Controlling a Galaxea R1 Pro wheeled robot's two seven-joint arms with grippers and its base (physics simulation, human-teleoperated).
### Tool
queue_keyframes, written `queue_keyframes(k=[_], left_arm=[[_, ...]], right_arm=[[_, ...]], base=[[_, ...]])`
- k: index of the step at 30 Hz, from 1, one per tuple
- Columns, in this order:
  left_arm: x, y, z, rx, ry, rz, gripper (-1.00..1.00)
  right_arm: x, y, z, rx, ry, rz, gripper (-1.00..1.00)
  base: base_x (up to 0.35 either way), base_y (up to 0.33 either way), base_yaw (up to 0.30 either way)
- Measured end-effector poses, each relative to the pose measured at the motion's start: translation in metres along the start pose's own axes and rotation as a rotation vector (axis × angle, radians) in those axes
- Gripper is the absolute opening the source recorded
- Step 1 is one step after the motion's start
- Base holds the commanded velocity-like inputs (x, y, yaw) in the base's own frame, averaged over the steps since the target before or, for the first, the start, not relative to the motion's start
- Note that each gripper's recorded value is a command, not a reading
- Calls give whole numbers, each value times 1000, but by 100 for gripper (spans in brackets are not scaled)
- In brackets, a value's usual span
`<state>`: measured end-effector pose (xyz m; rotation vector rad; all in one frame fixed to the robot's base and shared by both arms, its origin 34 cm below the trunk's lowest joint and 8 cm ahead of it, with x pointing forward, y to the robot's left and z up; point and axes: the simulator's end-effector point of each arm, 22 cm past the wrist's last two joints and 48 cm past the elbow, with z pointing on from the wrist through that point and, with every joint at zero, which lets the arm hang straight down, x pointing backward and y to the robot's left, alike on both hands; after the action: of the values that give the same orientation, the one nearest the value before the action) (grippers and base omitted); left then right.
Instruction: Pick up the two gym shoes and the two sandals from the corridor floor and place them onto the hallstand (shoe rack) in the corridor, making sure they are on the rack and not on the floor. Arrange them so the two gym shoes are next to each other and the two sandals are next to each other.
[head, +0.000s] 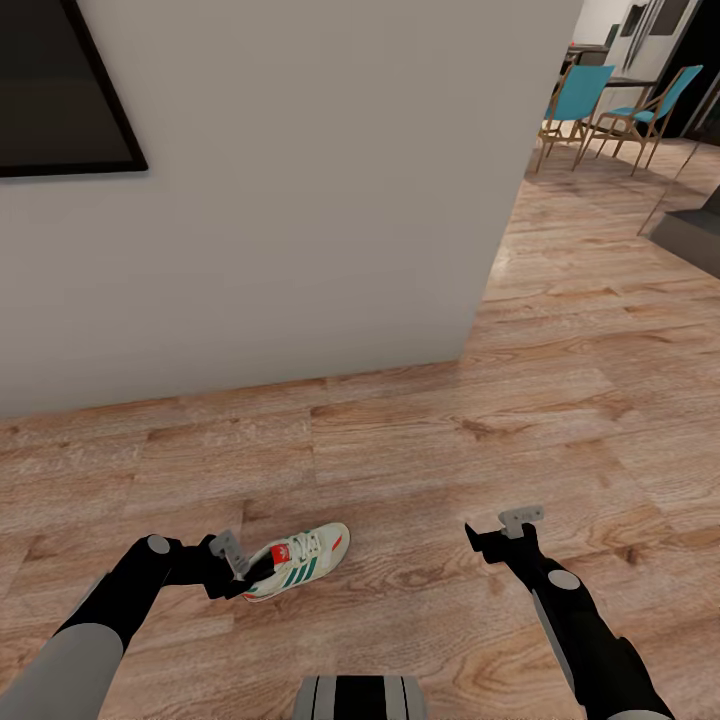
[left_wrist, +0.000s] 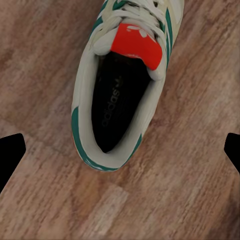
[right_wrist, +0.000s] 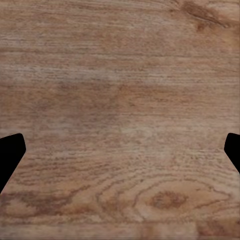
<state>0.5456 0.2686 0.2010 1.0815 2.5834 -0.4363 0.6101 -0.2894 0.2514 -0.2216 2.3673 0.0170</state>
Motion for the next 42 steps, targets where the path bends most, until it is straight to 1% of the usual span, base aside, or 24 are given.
queue_keyframes(k=[4,12,26,42], left_arm=[[0,0,0,0,0,0,100],[-2,1,0,-2,-2,-1,100],[-2,0,0,0,-3,-3,100],[-2,0,0,1,-4,-3,100]], right_arm=[[0,0,0,0,0,0,100],[-23,-4,-3,9,-48,-12,100],[-24,-4,-3,9,-50,-13,100],[-24,-4,-3,10,-49,-14,100]], base=[[0,0,0],[0,0,0],[85,44,0],[15,8,0]])
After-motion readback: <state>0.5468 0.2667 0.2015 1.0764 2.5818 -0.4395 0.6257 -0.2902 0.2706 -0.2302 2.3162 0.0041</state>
